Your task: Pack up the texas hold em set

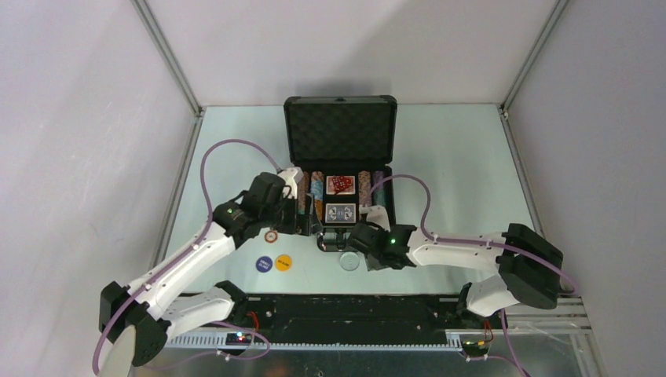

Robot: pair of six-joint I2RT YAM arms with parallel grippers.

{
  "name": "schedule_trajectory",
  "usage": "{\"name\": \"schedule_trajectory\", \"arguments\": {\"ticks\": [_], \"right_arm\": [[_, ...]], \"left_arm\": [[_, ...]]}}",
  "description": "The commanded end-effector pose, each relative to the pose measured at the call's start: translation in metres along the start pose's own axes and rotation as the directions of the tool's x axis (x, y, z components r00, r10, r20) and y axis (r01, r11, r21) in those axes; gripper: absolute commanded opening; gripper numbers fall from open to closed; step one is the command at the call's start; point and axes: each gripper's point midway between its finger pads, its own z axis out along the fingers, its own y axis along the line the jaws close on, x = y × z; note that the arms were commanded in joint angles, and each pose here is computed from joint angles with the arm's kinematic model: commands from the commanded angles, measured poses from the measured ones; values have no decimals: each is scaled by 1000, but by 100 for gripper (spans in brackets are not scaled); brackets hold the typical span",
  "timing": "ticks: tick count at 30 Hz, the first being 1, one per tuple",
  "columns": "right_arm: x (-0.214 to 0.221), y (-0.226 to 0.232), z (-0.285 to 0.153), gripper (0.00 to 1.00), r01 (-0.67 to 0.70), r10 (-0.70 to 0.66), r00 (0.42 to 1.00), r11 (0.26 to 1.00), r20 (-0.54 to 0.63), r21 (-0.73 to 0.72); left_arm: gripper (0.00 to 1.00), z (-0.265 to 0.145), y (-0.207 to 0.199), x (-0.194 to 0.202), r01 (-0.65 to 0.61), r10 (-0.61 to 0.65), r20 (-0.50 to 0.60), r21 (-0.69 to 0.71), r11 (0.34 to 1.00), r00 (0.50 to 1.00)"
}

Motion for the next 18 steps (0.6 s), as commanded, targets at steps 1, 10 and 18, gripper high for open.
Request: {"name": "schedule_trajectory", "arguments": {"ticks": [1, 10, 18], "right_arm": [[-18, 7, -12, 45, 18, -17, 998, 1000, 61, -12], [-19, -57, 1, 66, -218, 218, 976, 973, 8, 71], [-22, -96, 6, 70, -314, 316, 949, 943, 0, 106]], "left_arm": [[90, 4, -12, 2, 18, -18, -4, 46, 999, 1000], [90, 3, -15, 1, 10, -10, -5, 58, 998, 1000], [91, 4, -13, 3, 7, -7, -6, 54, 999, 1000]]}}
